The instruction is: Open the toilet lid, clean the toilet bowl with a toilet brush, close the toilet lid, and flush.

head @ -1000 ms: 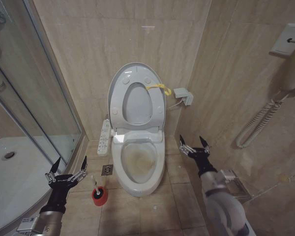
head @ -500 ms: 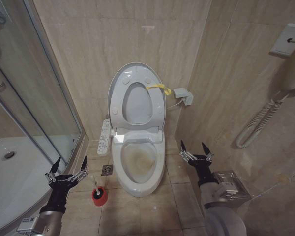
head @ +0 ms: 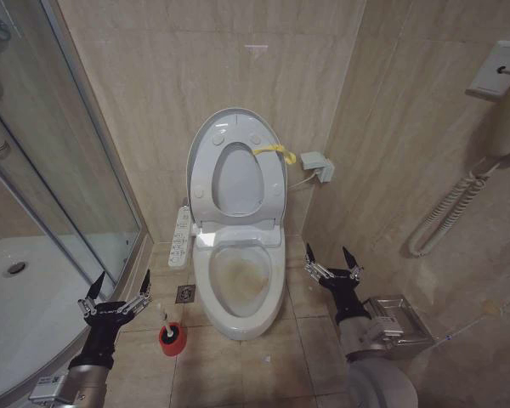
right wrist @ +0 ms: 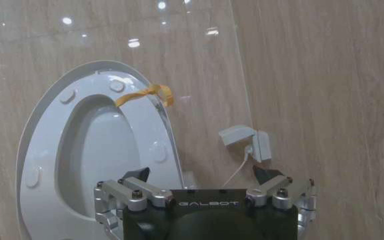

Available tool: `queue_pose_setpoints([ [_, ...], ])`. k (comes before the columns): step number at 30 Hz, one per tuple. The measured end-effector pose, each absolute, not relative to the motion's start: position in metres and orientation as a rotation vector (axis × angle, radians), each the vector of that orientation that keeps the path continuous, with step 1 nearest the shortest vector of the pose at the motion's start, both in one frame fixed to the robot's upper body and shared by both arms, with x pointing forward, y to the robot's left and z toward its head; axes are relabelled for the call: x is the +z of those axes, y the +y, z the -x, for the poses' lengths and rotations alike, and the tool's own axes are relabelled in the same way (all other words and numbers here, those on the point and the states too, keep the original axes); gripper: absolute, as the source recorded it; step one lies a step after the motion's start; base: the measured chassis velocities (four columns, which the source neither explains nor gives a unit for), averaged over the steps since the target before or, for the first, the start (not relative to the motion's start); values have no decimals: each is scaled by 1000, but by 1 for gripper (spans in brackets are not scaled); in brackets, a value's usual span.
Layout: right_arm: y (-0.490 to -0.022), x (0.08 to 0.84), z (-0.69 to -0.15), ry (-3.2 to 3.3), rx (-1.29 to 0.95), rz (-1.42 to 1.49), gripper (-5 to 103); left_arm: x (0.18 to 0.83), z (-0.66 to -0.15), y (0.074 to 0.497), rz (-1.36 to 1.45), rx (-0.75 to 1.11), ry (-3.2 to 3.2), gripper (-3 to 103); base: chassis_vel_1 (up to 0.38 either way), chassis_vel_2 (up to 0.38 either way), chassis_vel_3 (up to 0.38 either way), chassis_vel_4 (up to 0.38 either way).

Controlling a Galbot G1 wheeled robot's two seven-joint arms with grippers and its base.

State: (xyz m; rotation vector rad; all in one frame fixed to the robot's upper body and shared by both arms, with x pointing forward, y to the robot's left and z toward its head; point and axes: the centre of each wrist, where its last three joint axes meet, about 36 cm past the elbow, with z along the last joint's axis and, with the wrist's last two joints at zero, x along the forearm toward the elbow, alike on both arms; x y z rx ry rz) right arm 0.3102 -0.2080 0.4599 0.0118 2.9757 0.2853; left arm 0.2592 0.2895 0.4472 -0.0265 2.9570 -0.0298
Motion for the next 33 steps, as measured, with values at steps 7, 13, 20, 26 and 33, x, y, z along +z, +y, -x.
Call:
queue_pose_setpoints([
  [7,-209,460,-311,2981,272,-20,100,447,-259,289,26,-30,2957,100,0,0,0,0],
  [13,-209,460,-311,2982,269,-23,100,447,-259,289,26,-30,2957,100,0,0,0,0],
  [20,-209,460,-312,2983,269,-24,100,447,-259,289,26,-30,2957,100,0,0,0,0],
  [26,-209,460,-312,2983,268,-25,100,447,-259,289,26,-30,2957,100,0,0,0,0],
  [33,-209,460,-312,2983,268,-25,100,447,-259,289,26,-30,2957,100,0,0,0,0],
])
